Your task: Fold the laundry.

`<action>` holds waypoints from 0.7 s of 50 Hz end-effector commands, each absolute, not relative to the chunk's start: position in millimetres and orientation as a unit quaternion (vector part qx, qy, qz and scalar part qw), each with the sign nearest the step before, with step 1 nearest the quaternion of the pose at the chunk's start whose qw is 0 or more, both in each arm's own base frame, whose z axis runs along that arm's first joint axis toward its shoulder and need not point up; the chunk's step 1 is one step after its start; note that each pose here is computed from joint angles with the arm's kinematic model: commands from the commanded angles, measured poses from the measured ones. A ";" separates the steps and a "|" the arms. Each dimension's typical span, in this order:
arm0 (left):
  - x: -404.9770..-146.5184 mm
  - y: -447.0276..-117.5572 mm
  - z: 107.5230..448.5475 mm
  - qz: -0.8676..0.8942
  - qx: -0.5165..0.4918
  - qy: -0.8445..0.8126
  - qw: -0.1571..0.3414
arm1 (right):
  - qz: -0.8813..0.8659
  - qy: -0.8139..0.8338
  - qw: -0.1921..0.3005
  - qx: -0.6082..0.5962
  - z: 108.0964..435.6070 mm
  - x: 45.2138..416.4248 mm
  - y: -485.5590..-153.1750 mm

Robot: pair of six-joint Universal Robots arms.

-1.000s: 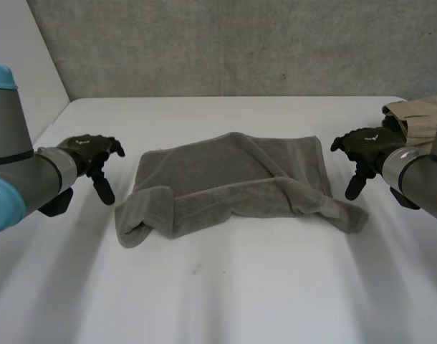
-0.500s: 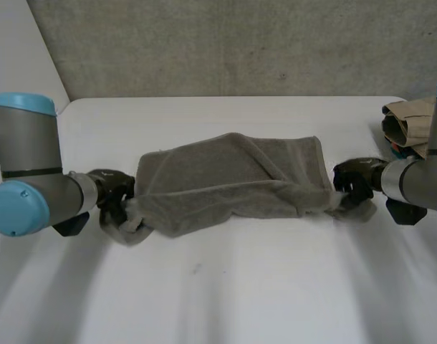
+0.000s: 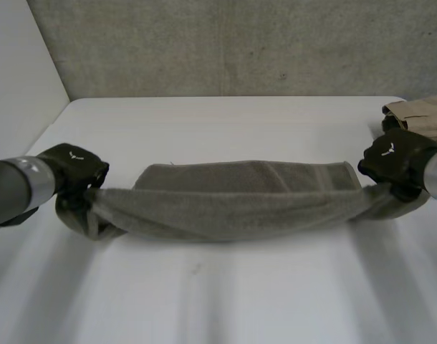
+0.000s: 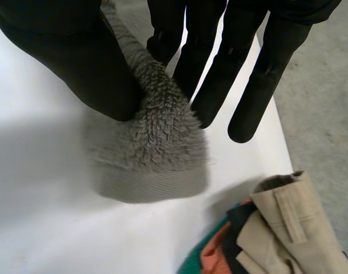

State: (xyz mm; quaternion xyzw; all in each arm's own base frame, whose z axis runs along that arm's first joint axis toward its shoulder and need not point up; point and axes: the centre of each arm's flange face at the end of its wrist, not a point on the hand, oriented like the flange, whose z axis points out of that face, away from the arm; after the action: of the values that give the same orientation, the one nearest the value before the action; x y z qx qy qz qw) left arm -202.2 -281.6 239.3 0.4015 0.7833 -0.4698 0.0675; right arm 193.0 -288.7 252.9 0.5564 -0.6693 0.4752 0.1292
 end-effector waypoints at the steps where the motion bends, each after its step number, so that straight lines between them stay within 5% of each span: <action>1: -229.9 -370.2 272.1 -0.655 0.336 0.660 0.150 | 0.612 -0.629 0.210 0.431 279.2 212.6 -365.5; 7: -241.7 -393.8 394.7 -0.875 0.172 0.443 0.092 | 0.822 -0.495 0.200 0.198 372.4 210.9 -402.6; 10: -241.1 -391.0 420.1 -0.917 0.129 0.373 0.059 | 0.890 -0.410 0.150 0.133 409.3 208.6 -397.7; 13: -239.4 -391.1 418.3 -0.917 0.123 0.376 0.058 | 0.904 -0.387 0.126 0.132 412.3 211.8 -394.8; 21: -228.4 -398.1 345.1 -0.846 0.149 0.508 0.070 | 0.862 -0.449 0.100 0.211 355.5 223.1 -401.1; 35: -233.7 -346.5 150.3 -0.653 0.272 0.705 0.045 | 0.614 -0.692 0.035 0.377 152.9 214.5 -360.3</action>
State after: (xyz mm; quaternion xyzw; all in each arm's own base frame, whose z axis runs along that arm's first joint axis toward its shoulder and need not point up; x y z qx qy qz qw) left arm -234.4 -371.9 216.1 0.2250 0.6470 -0.7269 0.0485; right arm 221.2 -389.3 225.6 0.3148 -0.6139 0.7215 0.0581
